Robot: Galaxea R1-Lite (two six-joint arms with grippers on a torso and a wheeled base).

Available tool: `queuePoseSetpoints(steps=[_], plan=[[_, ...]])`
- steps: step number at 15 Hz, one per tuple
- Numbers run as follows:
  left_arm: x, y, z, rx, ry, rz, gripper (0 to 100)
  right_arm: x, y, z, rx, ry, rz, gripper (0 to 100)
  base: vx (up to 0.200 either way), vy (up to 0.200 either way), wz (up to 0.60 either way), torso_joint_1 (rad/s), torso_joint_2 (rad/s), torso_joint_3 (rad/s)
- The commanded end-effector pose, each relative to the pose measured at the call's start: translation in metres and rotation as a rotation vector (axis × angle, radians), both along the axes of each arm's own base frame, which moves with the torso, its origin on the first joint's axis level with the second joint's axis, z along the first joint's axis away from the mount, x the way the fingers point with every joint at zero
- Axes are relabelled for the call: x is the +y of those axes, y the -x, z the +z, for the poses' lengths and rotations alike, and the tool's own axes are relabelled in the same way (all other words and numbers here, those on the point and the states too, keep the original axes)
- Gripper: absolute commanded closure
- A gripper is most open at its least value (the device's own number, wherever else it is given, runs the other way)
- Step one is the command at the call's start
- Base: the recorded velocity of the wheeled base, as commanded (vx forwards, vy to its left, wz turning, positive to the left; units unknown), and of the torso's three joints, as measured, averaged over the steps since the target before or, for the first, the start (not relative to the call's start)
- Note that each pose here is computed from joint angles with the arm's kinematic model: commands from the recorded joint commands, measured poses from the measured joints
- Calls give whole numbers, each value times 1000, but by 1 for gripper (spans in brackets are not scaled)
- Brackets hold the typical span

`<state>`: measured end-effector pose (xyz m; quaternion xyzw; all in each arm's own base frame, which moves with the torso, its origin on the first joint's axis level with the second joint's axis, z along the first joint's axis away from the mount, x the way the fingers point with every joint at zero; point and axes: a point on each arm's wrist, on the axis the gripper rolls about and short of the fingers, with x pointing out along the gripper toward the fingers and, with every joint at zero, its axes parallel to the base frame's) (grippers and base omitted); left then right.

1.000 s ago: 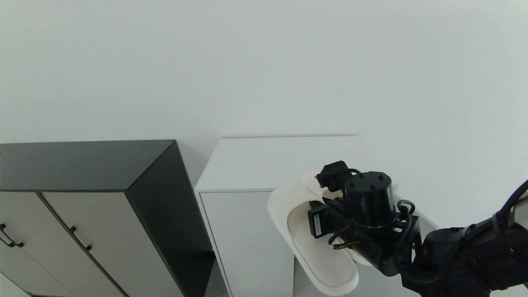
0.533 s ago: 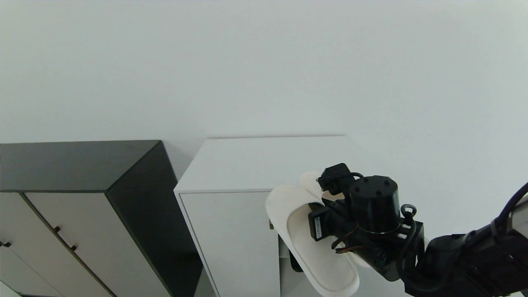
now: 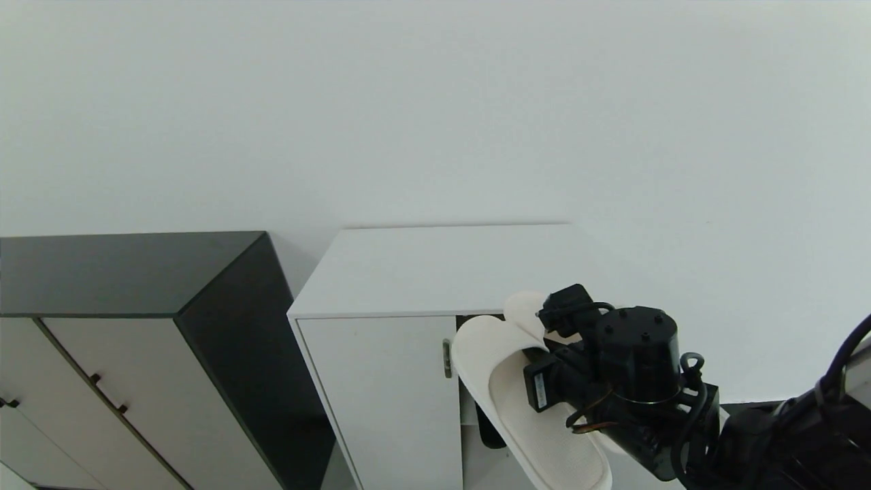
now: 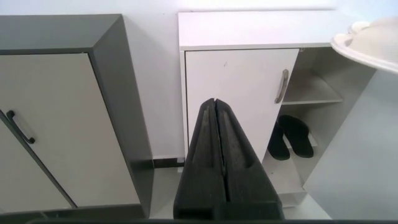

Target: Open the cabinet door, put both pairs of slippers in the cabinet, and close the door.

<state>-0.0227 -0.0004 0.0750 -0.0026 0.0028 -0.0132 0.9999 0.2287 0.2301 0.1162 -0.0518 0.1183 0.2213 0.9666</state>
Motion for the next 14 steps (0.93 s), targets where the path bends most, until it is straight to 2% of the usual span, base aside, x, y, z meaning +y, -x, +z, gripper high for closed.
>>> queuePoseSetpoints(steps=[1,7,14], plan=[[0,0,0,1,1,0,100,-1,1,-1,3,3,1,100,0,0,0,0,0,0],[0,0,0,1,1,0,100,-1,0,-3,6,9,-3,100,0,0,0,-15,35,21],[0,0,0,1,1,0,100,0,-1,-8,17,20,-3,100,0,0,0,-184,429,240]])
